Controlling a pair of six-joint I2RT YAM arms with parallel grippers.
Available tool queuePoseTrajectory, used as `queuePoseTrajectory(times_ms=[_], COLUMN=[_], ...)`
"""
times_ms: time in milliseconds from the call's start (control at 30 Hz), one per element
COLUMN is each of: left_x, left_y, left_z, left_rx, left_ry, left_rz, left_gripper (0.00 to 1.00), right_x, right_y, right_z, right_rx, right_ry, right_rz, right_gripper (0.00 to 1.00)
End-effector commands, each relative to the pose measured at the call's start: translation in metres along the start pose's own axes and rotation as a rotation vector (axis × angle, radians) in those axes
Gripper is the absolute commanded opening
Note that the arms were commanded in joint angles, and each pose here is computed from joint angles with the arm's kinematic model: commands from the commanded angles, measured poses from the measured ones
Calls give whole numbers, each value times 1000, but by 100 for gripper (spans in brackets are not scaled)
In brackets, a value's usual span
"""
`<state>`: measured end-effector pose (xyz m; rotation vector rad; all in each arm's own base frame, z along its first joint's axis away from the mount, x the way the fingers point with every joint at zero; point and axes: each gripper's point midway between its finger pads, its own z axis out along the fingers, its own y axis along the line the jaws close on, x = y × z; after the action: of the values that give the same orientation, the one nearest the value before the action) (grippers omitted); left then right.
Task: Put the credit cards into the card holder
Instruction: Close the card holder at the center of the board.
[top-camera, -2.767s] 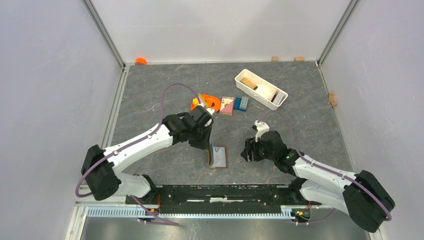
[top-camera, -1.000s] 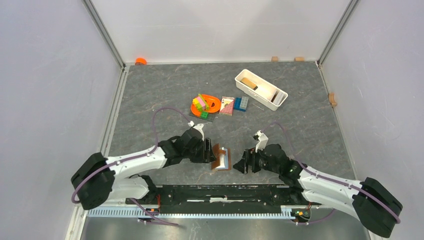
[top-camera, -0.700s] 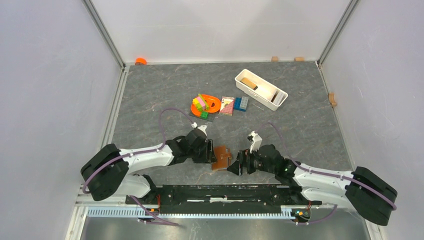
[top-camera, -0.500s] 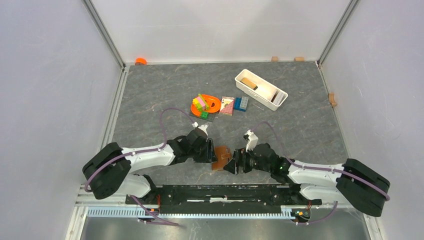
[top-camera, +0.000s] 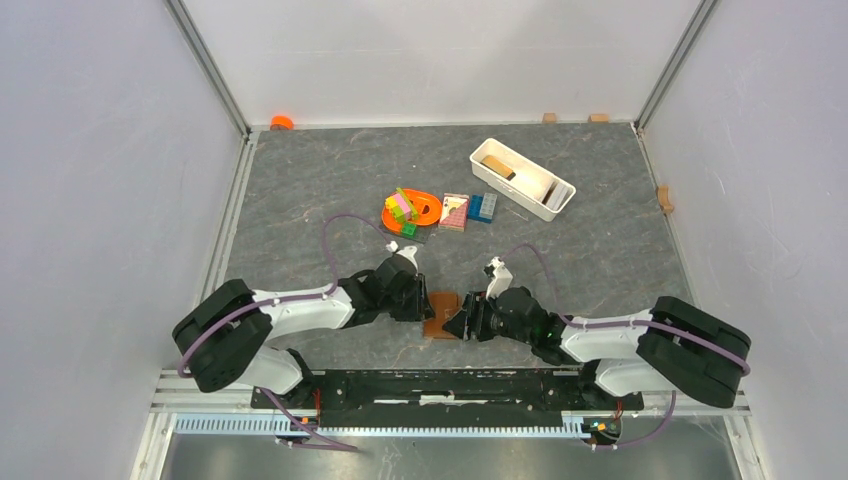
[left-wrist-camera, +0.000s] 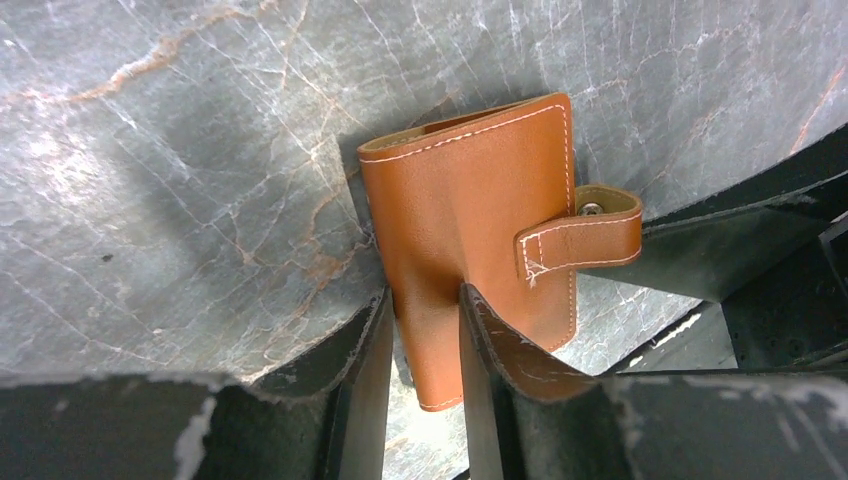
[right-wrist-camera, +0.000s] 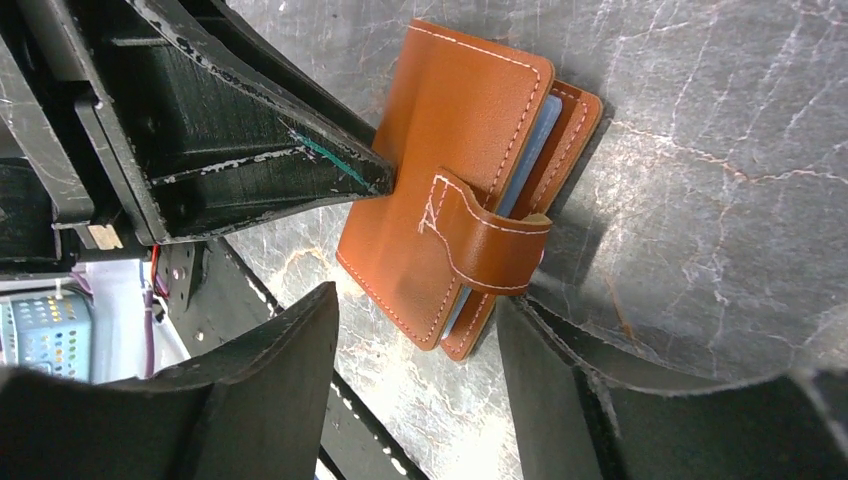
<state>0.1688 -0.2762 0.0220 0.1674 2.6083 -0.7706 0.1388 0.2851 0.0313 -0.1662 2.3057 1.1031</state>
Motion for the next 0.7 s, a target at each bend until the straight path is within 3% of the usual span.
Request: queuePoseTrajectory(times_ms=[0, 333, 600, 667], left_x=[4, 15, 18, 16], left_y=[-7, -11, -23, -20], left_z=[8, 10, 1, -1], left_rx=[52, 131, 243, 222], left_ry=[6, 8, -16, -31], left_rz=[2, -55, -76, -85], left_gripper=[35, 28, 30, 33], right_x=[13, 19, 27, 29], right_y=[-5, -15, -63, -75], right_z=[4, 10, 10, 5], right_rx=[16, 48, 305, 362], right_ry=[24, 12, 34, 26], right_rz=[27, 64, 49, 58], right_gripper=[63, 46, 2, 0])
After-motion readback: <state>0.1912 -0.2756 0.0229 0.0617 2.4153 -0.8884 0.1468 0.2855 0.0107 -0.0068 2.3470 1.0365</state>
